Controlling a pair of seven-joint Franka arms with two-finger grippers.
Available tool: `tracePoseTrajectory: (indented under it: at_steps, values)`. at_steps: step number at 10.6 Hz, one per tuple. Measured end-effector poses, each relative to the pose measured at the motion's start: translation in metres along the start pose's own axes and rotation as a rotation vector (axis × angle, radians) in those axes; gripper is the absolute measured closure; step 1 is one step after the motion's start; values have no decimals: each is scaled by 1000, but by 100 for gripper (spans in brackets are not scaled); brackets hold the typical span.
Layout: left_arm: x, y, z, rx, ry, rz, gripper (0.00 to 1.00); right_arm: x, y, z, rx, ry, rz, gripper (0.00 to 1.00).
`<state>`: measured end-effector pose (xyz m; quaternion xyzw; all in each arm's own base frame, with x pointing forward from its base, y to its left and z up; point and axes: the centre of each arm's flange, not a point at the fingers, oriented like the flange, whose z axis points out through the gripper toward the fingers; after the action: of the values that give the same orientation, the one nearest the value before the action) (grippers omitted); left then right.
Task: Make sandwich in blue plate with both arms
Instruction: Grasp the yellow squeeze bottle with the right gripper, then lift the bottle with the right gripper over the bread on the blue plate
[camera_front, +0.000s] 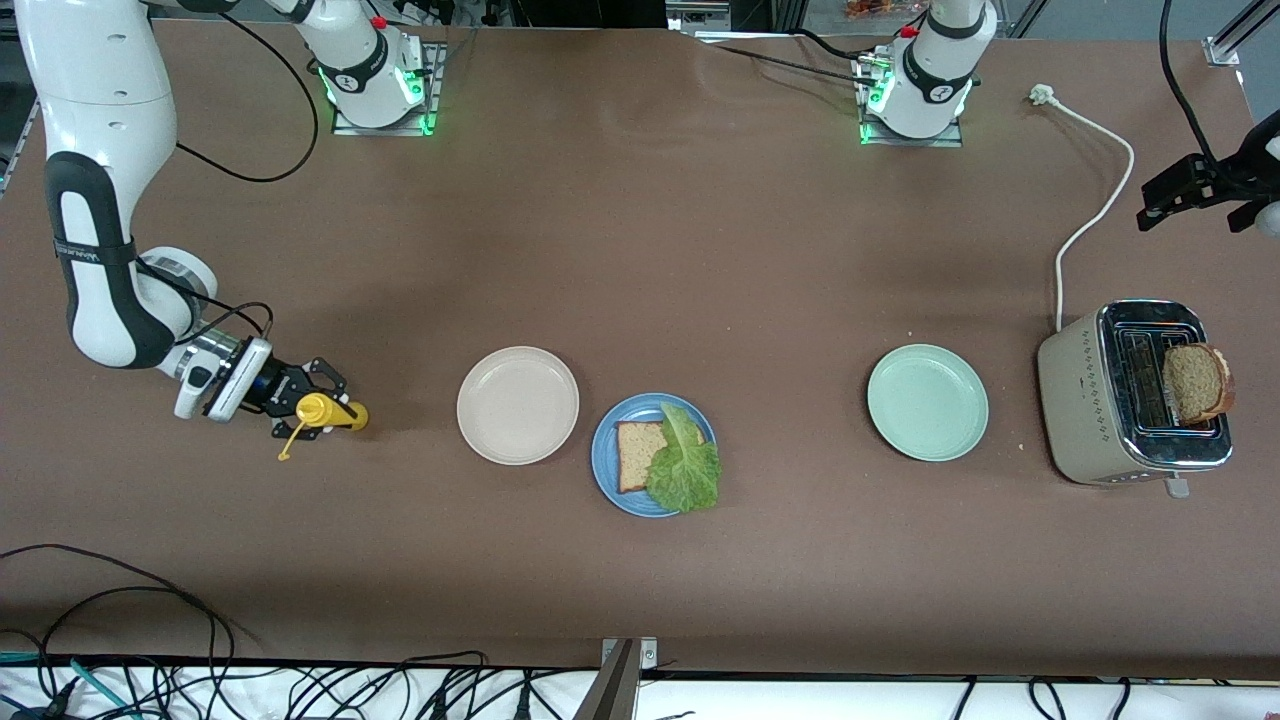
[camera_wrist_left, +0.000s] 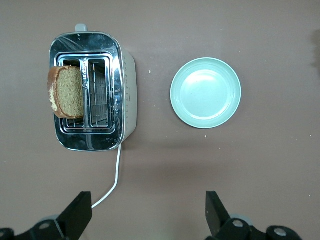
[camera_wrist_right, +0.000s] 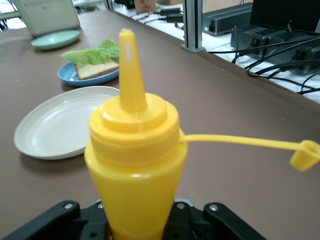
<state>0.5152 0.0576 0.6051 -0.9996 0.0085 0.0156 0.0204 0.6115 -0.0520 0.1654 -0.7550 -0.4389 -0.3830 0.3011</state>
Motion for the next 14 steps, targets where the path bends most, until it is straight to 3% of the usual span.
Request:
tracePoseTrajectory:
  at_steps: [3, 5, 8, 11, 14]
  values:
    - [0, 0, 0, 0, 0, 0, 0, 84, 15, 17, -61, -153, -58, 81]
    - [0, 0, 0, 0, 0, -1, 0, 153, -2, 42, -133, -219, -66, 80]
    - [0, -1, 0, 0, 0, -1, 0, 236, -45, 96, -182, -293, -22, 80]
    - [0, -1, 0, 0, 1, -1, 0, 291, -97, 149, -295, -379, -15, 80]
    - [0, -1, 0, 0, 1, -2, 0, 309, -152, 205, -335, -441, -50, 79]
